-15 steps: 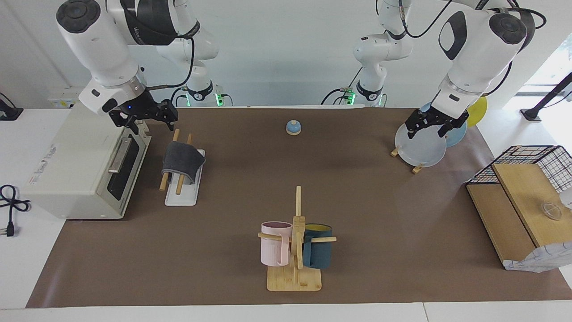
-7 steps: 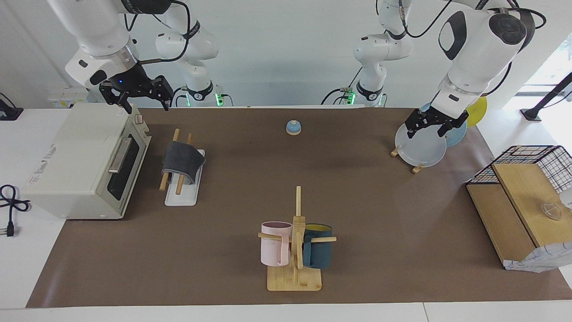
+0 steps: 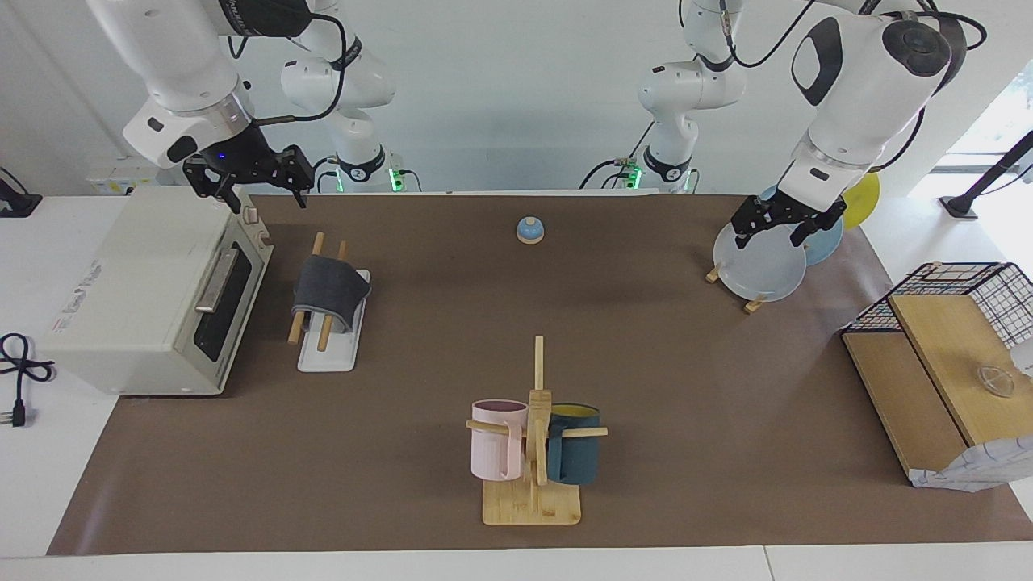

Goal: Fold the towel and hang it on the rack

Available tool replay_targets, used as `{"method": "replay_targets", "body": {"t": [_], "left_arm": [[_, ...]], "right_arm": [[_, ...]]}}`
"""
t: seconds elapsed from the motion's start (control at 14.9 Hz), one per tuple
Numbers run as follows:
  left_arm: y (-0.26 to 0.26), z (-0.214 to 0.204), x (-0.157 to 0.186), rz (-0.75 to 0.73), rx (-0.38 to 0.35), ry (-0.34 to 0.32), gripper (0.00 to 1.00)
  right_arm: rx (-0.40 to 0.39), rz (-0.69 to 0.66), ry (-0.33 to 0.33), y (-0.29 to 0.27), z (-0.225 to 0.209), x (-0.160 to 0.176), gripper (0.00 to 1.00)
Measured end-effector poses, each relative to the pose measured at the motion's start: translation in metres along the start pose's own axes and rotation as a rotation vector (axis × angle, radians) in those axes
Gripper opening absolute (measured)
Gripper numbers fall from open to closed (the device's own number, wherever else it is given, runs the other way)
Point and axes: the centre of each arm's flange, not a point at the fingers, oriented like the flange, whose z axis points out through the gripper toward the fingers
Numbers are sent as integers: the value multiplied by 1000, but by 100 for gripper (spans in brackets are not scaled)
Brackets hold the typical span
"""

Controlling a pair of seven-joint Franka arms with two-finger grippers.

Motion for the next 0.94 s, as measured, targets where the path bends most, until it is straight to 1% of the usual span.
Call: {"method": "replay_targets", "body": {"t": [0.27, 0.94], "left_arm": [[0, 0, 0, 0, 0, 1, 100], [0, -1, 0, 0, 0, 2, 100]], "right_arm": [[-3, 2, 20, 0, 2, -6, 100], [-2, 11, 22, 5, 3, -7, 100]]}}
